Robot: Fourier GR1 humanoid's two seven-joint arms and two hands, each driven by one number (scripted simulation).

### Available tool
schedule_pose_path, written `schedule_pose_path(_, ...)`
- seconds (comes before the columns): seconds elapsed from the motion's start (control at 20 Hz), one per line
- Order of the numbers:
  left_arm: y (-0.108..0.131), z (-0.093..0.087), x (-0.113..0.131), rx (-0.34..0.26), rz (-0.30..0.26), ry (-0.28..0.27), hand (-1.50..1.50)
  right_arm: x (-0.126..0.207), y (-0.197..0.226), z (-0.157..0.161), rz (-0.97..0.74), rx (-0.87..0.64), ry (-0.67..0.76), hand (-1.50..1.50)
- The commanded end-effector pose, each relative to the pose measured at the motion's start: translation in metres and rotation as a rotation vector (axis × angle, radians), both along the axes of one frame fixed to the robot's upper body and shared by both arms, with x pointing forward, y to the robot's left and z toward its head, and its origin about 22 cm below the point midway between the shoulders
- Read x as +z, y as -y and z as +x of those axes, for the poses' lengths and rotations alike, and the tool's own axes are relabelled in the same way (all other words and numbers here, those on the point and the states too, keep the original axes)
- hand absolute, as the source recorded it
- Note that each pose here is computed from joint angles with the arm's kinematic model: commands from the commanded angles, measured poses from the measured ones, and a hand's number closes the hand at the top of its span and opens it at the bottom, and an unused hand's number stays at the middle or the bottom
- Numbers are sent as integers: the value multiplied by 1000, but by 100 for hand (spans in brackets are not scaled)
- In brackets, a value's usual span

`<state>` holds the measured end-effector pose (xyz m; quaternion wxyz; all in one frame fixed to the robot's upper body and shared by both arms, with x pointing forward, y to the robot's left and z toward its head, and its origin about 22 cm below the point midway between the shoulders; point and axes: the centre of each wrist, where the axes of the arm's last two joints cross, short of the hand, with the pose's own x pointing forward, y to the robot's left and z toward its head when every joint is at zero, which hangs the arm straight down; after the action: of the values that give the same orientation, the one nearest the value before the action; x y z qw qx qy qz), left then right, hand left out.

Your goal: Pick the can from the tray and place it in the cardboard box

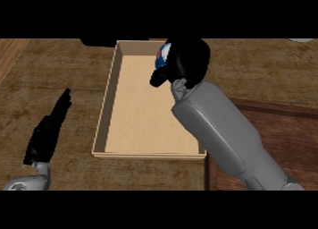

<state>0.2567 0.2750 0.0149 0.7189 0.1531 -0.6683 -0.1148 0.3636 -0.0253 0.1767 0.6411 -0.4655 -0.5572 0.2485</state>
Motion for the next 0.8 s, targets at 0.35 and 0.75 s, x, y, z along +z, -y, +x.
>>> schedule_pose_path(0.35, 8, 3, 0, -7, 10, -9, 0, -30, 3, 42, 240, -146, 53, -150)
schedule_pose_path(0.75, 1, -6, -10, 32, 8, -9, 0, -26, 11, 37, 504, -249, 424, -150)
